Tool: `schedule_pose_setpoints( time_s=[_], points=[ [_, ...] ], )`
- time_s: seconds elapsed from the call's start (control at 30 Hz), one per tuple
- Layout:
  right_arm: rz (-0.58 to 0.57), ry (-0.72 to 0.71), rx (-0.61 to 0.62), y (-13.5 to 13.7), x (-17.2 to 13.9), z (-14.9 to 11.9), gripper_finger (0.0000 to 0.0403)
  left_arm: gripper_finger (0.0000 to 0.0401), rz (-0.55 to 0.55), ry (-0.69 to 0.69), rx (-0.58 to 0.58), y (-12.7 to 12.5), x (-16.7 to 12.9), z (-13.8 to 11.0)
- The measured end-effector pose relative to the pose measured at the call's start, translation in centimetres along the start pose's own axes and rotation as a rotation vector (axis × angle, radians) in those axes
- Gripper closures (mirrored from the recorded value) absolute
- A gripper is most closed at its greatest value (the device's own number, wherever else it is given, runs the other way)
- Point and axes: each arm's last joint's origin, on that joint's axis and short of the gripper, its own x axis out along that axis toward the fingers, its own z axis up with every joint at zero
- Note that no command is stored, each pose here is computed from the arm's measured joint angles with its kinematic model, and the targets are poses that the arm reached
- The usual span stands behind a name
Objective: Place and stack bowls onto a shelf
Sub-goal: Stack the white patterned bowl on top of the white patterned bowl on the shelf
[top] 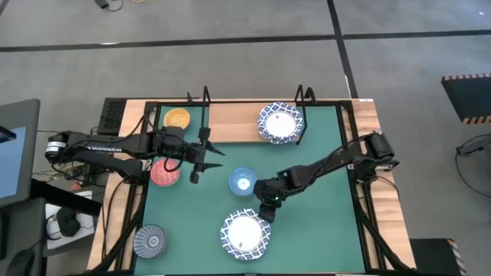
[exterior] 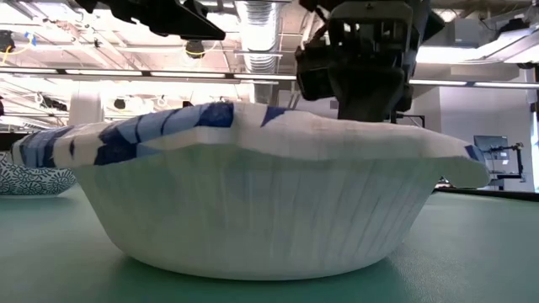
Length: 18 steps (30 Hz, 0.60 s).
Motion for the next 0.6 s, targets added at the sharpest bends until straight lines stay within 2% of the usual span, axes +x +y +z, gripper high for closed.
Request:
schedule_pose_setpoints(
  time_s=[0.27,0.47,0.6],
  points=[
    [0.061,0.036,-0.005,0.1,0.6,0.0,0.0178,0.0215,0.007,0.012,-0.042,-0.1,0.0,0.0],
    [0.097,-0.002,-0.012,0.7,-1.5,0.4,0.018,0.0214,0.074,0.04,-0.048,0.1,0.0,-0.1],
    [0.132,-0.036,-0.032,1.4,-2.2,0.5,0.018,0.0214,0.077,0.048,-0.049,0.1,0.0,-0.2]
  ],
)
